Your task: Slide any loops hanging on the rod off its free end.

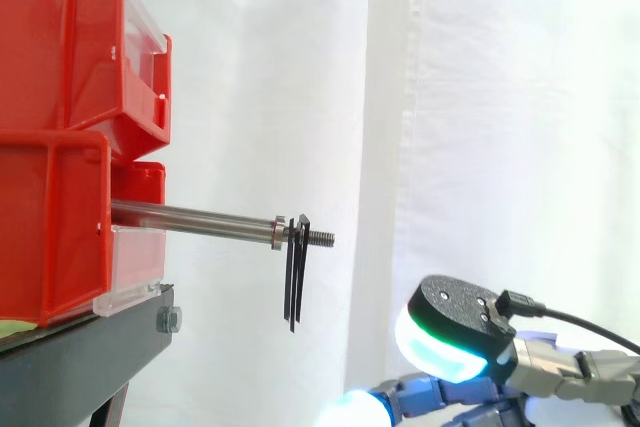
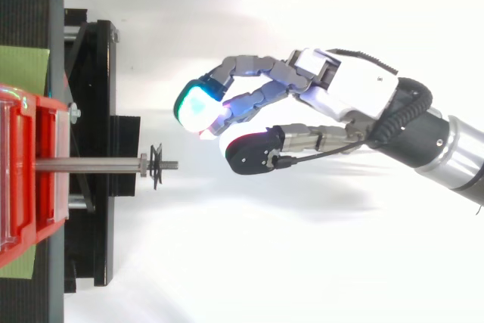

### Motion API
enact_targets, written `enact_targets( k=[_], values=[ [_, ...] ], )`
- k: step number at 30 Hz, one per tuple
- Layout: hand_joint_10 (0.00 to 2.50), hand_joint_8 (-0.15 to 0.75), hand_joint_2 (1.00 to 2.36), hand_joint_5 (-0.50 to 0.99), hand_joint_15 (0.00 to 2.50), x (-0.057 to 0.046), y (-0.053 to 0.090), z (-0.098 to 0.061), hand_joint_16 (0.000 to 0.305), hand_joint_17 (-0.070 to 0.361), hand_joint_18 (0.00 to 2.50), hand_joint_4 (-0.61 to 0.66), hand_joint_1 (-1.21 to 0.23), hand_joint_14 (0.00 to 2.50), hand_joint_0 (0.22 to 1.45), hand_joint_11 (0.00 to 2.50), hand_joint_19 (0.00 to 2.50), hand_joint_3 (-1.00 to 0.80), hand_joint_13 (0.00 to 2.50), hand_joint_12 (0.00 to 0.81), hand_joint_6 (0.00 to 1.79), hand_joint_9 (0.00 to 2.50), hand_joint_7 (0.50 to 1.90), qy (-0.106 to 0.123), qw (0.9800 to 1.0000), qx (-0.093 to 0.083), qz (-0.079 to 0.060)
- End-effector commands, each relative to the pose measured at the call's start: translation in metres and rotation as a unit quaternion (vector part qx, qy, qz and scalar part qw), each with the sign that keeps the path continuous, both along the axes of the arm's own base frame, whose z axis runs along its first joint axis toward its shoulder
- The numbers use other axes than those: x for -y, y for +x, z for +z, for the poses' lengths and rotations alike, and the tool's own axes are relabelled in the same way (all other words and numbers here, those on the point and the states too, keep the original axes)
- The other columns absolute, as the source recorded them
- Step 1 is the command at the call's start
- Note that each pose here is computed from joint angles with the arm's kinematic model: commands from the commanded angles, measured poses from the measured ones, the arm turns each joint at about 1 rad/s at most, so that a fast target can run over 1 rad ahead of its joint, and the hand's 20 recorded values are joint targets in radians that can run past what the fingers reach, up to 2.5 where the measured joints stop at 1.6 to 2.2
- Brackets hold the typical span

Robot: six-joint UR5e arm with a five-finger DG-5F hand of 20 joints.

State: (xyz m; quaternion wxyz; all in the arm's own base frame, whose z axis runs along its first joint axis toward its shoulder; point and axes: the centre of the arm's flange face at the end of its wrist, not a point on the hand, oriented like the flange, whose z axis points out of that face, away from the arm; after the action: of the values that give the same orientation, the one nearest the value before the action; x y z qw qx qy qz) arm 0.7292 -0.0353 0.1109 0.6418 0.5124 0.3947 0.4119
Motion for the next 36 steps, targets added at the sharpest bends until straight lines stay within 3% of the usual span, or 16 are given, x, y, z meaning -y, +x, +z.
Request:
enact_targets(
  k=[1,8,11,18,19,20,23,25,27,29,31,32,33,34,35,36],
  values=[
    [0.01,0.359,1.01,-0.14,0.22,-0.003,0.009,0.004,0.064,0.144,0.91,0.39,-0.61,0.01,0.59,0.34,0.46,-0.34,0.85,0.393,0.50,0.92,1.01,0.000,0.9997,0.024,0.006],
    [0.01,0.360,1.01,-0.14,0.22,-0.010,0.017,0.014,0.064,0.144,0.91,0.38,-0.61,0.01,0.59,0.35,0.45,-0.34,0.85,0.398,0.50,0.92,1.02,-0.064,0.9969,0.040,0.021],
    [0.01,0.362,1.01,-0.14,0.23,-0.009,0.021,0.022,0.064,0.144,0.91,0.38,-0.61,0.01,0.59,0.35,0.44,-0.34,0.85,0.395,0.50,0.92,1.02,-0.122,0.9913,0.048,0.006],
    [0.01,0.358,1.01,-0.14,0.23,-0.006,0.022,0.025,0.064,0.143,0.91,0.38,-0.62,0.01,0.59,0.34,0.45,-0.34,0.86,0.396,0.50,0.92,1.03,-0.204,0.9782,0.034,-0.014],
    [0.01,0.360,1.01,-0.14,0.23,-0.006,0.022,0.025,0.064,0.144,0.91,0.38,-0.62,0.01,0.59,0.34,0.45,-0.34,0.86,0.395,0.50,0.92,1.03,-0.204,0.9782,0.034,-0.014],
    [0.01,0.360,1.01,-0.14,0.23,-0.006,0.022,0.024,0.064,0.144,0.91,0.37,-0.62,0.01,0.59,0.35,0.45,-0.34,0.86,0.394,0.50,0.92,1.03,-0.228,0.9732,0.024,-0.020],
    [0.01,0.361,1.01,-0.14,0.23,-0.005,0.022,0.023,0.064,0.144,0.91,0.38,-0.62,0.01,0.59,0.34,0.45,-0.34,0.86,0.393,0.50,0.92,1.03,-0.262,0.9645,0.009,-0.030],
    [0.01,0.359,1.01,-0.14,0.23,-0.005,0.021,0.022,0.064,0.144,0.91,0.38,-0.62,0.01,0.59,0.35,0.45,-0.34,0.87,0.391,0.50,0.92,1.03,-0.298,0.9538,-0.008,-0.038],
    [0.01,0.359,1.01,-0.14,0.23,-0.003,0.021,0.021,0.064,0.144,0.91,0.38,-0.62,0.01,0.59,0.34,0.46,-0.34,0.88,0.391,0.50,0.92,1.03,-0.311,0.9493,-0.016,-0.042],
    [0.01,0.358,1.01,-0.14,0.24,-0.003,0.020,0.020,0.064,0.144,0.91,0.38,-0.62,0.01,0.59,0.34,0.46,-0.34,0.88,0.391,0.50,0.92,1.02,-0.332,0.9417,-0.027,-0.046],
    [0.01,0.360,1.01,-0.14,0.23,-0.002,0.020,0.019,0.064,0.144,0.92,0.38,-0.62,0.01,0.59,0.35,0.45,-0.34,0.87,0.394,0.50,0.92,1.02,-0.362,0.9300,-0.039,-0.054],
    [0.01,0.362,1.01,-0.14,0.22,-0.002,0.020,0.019,0.064,0.144,0.92,0.37,-0.62,0.01,0.59,0.34,0.44,-0.34,0.86,0.397,0.50,0.93,1.03,-0.369,0.9269,-0.042,-0.056],
    [0.01,0.361,1.01,-0.14,0.23,-0.002,0.020,0.019,0.064,0.145,0.91,0.38,-0.62,0.01,0.59,0.35,0.44,-0.34,0.85,0.397,0.50,0.92,1.03,-0.391,0.9168,-0.050,-0.062],
    [0.01,0.361,1.01,-0.14,0.23,-0.002,0.020,0.018,0.064,0.144,0.91,0.37,-0.62,0.01,0.59,0.35,0.44,-0.34,0.84,0.400,0.50,0.92,1.03,-0.399,0.9130,-0.053,-0.064],
    [0.01,0.361,1.01,-0.14,0.22,-0.001,0.020,0.012,0.064,0.144,0.91,0.37,-0.62,0.01,0.59,0.35,0.45,-0.34,0.84,0.400,0.50,0.92,1.02,-0.417,0.9044,-0.060,-0.068],
    [0.01,0.360,1.01,-0.14,0.23,-0.001,0.020,0.012,0.064,0.144,0.91,0.37,-0.62,0.01,0.59,0.35,0.45,-0.34,0.84,0.398,0.50,0.92,1.03,-0.417,0.9044,-0.060,-0.068]
  ],
)
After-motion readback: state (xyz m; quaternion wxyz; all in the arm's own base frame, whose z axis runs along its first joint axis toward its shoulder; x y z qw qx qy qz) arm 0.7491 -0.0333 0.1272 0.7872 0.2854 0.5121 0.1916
